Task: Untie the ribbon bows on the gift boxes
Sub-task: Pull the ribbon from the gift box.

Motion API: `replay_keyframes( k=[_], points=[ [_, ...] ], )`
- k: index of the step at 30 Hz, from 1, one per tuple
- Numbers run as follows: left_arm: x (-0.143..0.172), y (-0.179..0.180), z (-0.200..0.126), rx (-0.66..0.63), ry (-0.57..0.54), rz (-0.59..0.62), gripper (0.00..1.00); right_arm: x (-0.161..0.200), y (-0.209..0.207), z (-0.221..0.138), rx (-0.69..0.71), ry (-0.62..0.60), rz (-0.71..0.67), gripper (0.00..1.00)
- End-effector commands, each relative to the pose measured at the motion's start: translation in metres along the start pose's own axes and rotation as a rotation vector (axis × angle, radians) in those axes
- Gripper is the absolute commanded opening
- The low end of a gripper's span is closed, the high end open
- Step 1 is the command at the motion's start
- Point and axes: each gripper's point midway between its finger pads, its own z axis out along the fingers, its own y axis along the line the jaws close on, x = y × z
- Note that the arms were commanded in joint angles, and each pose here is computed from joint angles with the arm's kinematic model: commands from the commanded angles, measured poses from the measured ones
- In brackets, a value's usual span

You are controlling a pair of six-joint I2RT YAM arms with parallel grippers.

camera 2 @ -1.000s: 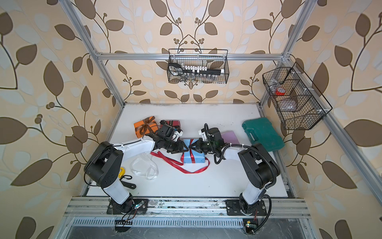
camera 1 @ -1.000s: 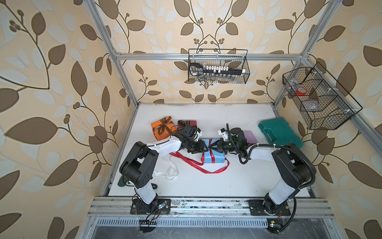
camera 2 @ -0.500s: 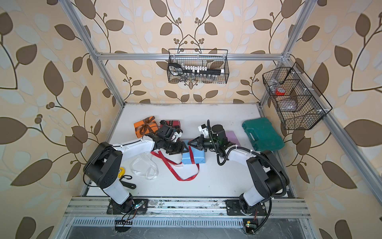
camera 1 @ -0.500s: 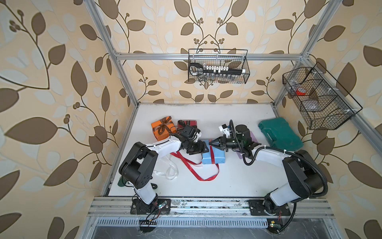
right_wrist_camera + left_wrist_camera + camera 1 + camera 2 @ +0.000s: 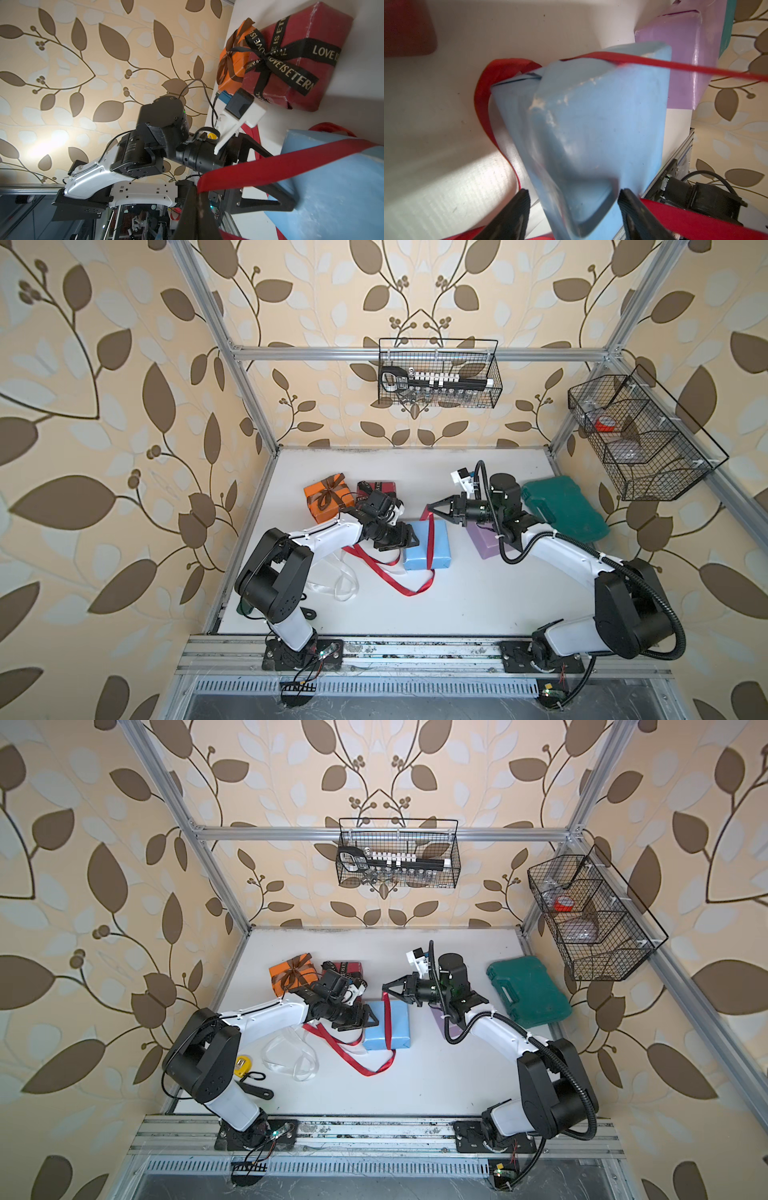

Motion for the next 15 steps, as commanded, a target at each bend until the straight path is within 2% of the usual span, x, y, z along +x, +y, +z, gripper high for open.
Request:
replay_keyframes(
  k=[1,15],
  points=[
    [-0.012,-0.018,-0.014,0.025,-0.044,0.025,0.71,-0.005,0.024,-0.007,-0.032,0.011,-0.063,0.0],
    [-0.016,-0.03,-0.015,0.055,-0.045,0.025,0.71,-0.029,0.058,-0.013,-0.033,-0.007,-0.135,0.0]
  ],
)
